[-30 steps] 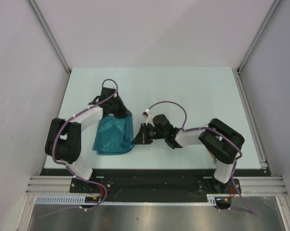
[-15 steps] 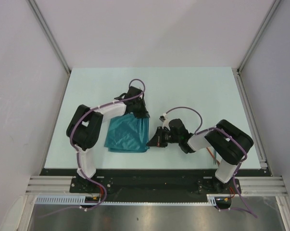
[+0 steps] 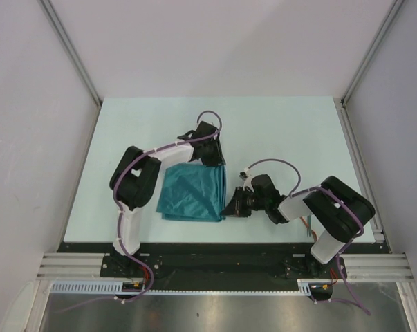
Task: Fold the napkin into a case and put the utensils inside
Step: Turn over the upper triangle folded napkin at the center of the board.
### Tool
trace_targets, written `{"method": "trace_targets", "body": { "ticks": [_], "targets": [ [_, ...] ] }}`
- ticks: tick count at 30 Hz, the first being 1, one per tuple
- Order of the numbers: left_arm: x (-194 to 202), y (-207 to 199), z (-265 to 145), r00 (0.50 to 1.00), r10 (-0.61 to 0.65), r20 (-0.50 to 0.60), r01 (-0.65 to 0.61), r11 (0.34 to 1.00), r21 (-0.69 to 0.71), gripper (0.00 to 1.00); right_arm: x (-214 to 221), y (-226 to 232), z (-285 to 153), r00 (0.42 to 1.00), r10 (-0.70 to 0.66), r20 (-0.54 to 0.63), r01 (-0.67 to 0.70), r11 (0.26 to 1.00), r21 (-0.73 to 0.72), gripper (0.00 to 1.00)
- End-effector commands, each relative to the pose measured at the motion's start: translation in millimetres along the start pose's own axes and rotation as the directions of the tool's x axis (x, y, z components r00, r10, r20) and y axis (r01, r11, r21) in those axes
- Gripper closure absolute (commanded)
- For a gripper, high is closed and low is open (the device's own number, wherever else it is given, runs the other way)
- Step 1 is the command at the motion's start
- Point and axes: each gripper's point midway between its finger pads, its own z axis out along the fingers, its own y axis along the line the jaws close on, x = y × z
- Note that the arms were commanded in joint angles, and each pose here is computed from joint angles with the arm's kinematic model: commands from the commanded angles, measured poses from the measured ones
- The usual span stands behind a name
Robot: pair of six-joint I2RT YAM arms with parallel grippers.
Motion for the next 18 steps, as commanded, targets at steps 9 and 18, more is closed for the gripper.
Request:
{"method": "trace_targets", "body": {
  "ticks": [9,18],
  "targets": [
    [-102.4,-80.3,-115.2,0.958,0.129,0.257,-0.178,0.968,0.175,0.36,-2.1,-17.7,-45.1,0.996,0.000,-0.092,0.018,0.980,0.196,0.41],
    [-29.3,-23.5,-149.5,0.973,0.173,0.152,-0.200,0.962,0.188,0.38,-93.4,-29.0,-54.2,0.999,0.002,0.044,-0.012,0.971,0.238,0.39]
  ]
}}
